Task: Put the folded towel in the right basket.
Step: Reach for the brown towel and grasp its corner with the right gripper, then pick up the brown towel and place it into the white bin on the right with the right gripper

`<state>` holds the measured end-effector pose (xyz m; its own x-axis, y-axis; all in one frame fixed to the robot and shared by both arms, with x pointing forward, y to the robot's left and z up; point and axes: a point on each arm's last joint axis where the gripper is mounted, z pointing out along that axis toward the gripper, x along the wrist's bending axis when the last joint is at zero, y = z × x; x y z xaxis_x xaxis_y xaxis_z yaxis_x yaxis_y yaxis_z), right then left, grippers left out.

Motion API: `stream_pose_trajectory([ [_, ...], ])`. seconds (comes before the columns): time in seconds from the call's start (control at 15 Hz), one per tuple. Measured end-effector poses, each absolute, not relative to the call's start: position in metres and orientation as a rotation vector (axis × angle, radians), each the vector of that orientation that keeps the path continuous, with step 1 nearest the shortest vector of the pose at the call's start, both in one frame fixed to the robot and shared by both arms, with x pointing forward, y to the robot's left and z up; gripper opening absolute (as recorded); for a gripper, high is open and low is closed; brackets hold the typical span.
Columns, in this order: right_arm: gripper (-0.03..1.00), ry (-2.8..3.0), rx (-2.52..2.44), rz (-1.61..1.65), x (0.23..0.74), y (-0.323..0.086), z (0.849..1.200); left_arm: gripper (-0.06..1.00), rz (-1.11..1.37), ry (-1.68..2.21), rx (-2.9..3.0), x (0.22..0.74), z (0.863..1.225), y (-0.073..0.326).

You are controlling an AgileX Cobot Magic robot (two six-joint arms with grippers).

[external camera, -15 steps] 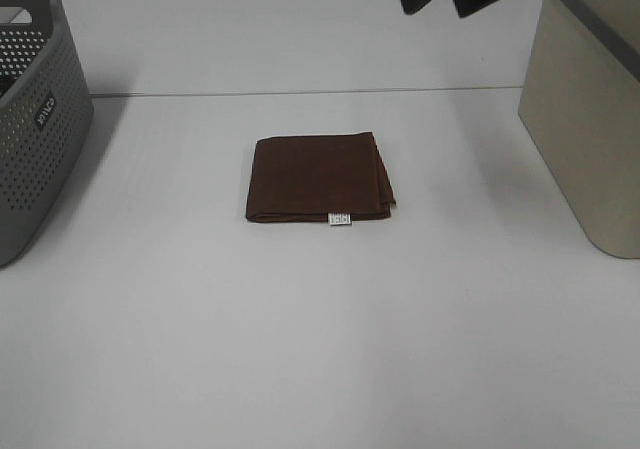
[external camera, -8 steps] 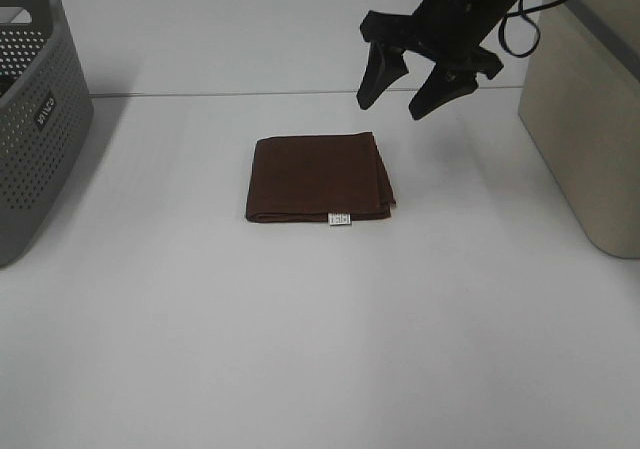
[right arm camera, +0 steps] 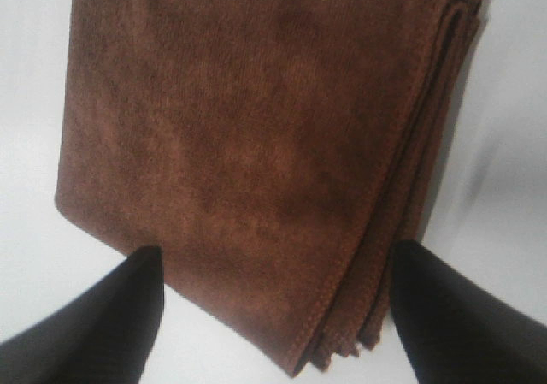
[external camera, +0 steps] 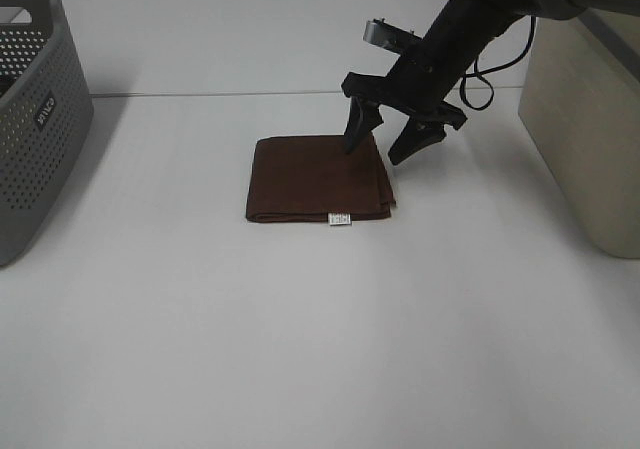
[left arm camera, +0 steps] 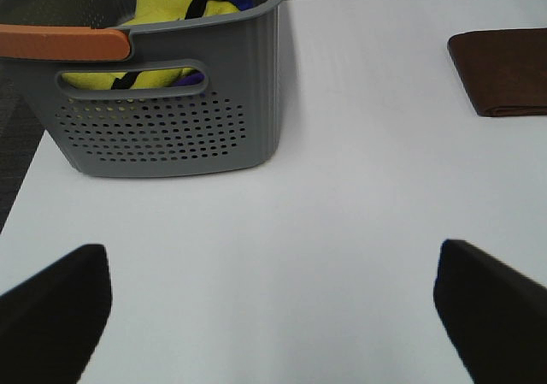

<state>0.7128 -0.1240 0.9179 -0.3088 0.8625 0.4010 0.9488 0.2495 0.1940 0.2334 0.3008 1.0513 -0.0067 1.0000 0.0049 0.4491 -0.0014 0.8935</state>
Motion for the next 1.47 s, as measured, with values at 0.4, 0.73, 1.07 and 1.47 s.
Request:
stream_pose_trajectory([
  [0.4, 0.70, -2.245, -1.750, -0.562, 0.724, -0.144, 0.889, 0.97, 0.960, 1.548, 1.543, 0.233, 1.051, 0.301],
  [0.73, 0.69, -2.154, -1.691, -0.638, 0.725, -0.135, 0.872, 0.97, 0.960, 1.548, 1.543, 0.233, 1.051, 0.301],
  [1.07, 0.26, -2.148, -1.685, -0.669, 0.726, -0.129, 0.863, 0.97, 0.960, 1.548, 1.543, 0.233, 1.051, 0.301],
  [1.47, 0.06, -2.213, -1.631, -0.714, 0.726, -0.129, 0.879, 0.97, 0.960, 1.548, 1.543, 0.233, 1.051, 0.301],
])
